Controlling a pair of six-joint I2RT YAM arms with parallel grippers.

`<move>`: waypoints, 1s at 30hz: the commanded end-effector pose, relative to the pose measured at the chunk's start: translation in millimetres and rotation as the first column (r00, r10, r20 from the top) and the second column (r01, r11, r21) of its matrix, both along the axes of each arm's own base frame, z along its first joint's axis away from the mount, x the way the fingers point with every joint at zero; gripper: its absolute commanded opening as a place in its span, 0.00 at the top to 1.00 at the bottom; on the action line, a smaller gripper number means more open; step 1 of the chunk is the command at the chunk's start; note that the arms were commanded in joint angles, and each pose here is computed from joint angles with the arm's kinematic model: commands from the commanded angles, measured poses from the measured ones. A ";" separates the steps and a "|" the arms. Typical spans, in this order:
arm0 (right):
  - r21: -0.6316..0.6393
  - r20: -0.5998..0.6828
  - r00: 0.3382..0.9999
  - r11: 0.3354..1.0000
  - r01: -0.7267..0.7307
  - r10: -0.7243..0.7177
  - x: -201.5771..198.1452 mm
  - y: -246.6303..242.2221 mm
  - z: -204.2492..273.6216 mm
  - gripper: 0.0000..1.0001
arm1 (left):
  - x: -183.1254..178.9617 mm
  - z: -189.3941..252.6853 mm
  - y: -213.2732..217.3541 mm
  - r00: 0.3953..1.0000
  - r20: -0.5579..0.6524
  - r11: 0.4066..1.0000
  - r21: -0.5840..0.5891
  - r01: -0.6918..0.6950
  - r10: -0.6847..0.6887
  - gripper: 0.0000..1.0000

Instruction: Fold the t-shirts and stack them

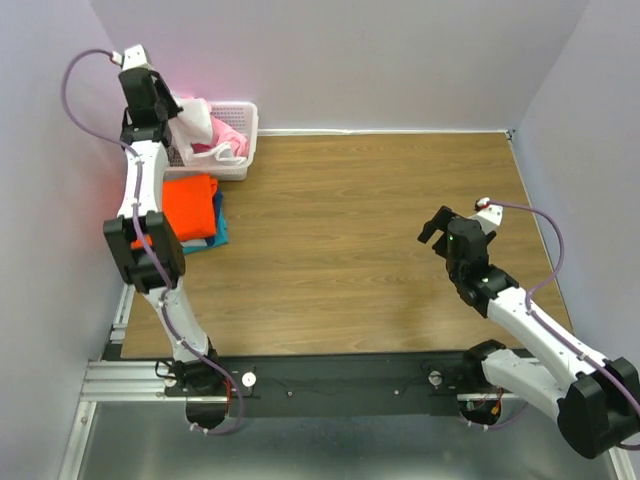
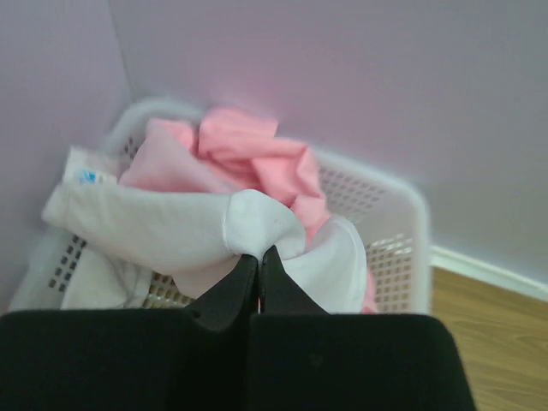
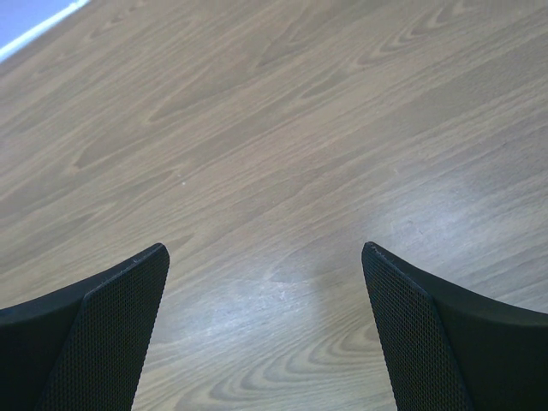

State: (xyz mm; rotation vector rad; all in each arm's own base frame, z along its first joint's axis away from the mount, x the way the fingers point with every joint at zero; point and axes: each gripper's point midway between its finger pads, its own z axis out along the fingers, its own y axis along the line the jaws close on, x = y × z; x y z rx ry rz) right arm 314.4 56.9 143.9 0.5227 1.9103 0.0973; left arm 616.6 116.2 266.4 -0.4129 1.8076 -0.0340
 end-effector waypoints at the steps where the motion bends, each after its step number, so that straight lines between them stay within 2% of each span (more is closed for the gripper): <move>1: 0.012 0.042 0.999 1.000 0.015 -0.016 -2.4 -4.2 10.7 0.00 | -49.7 157.4 -34.7 0.947 0.314 0.993 0.111 0.041 -0.075 1.00; 3: 0.024 0.057 0.998 1.000 0.004 -0.005 -4.0 -2.8 14.8 0.00 | -68.5 182.5 -44.9 0.932 0.353 0.992 0.121 0.044 -0.084 1.00; 4: 0.028 0.060 0.998 1.000 -0.003 0.001 -4.8 -1.8 15.5 0.00 | -87.7 211.4 -52.7 0.910 0.404 0.991 0.126 0.045 -0.093 1.00; 7: 0.047 0.084 0.996 0.999 -0.012 0.008 -7.2 -0.9 22.1 0.00 | -124.1 260.6 -71.0 0.860 0.490 0.986 0.148 0.080 -0.144 1.00; 11: 0.060 0.112 0.993 0.998 -0.026 0.019 -9.9 0.3 29.7 0.00 | -169.1 313.4 -102.6 0.787 0.582 0.975 0.187 0.118 -0.206 1.00; 13: 0.074 0.132 0.991 0.996 -0.040 0.030 -12.1 1.8 35.1 0.00 | -194.0 342.0 -115.7 0.743 0.637 0.975 0.193 0.108 -0.208 1.00; 17: 0.094 0.163 0.986 0.994 -0.058 0.042 -16.6 3.1 42.3 0.00 | -214.9 372.3 -105.6 0.704 0.697 0.985 0.173 0.018 -0.136 1.00; 21: 0.103 0.186 0.982 0.993 -0.064 0.044 -20.8 2.2 46.4 0.00 | -205.0 373.8 -91.8 0.713 0.697 0.985 0.166 -0.057 -0.076 1.00; 23: 0.100 0.193 0.980 0.993 -0.056 0.035 -21.8 -0.2 48.0 0.00 | -184.8 361.1 -87.8 0.744 0.666 0.984 0.167 -0.070 -0.060 1.00; 24: 0.098 0.195 0.980 0.994 -0.052 0.032 -21.9 -1.1 48.4 0.00 | -182.8 366.6 -86.3 0.738 0.672 0.983 0.165 -0.079 -0.053 1.00; 25: 0.095 0.198 0.980 0.994 -0.050 0.030 -22.1 -1.9 48.9 0.00 | -165.2 354.6 -85.8 0.762 0.646 0.983 0.168 -0.076 -0.052 1.00; 26: 0.092 0.198 0.980 0.995 -0.044 0.025 -22.0 -3.0 48.9 0.00 | -165.8 365.5 -85.3 0.747 0.663 0.982 0.166 -0.085 -0.048 1.00; 28: 0.083 0.187 0.982 0.996 -0.037 0.020 -21.4 -4.2 45.8 0.00 | -139.2 353.4 -81.4 0.768 0.640 0.982 0.164 -0.097 -0.031 1.00; 29: 0.076 0.186 0.982 0.997 -0.026 0.011 -20.7 -6.5 46.1 0.00 | -142.5 369.2 -78.7 0.744 0.668 0.980 0.162 -0.114 -0.024 1.00; 30: 0.070 0.182 0.983 0.997 -0.025 0.012 -20.5 -6.5 44.8 0.00 | -127.0 355.3 -76.9 0.764 0.645 0.979 0.168 -0.113 -0.022 1.00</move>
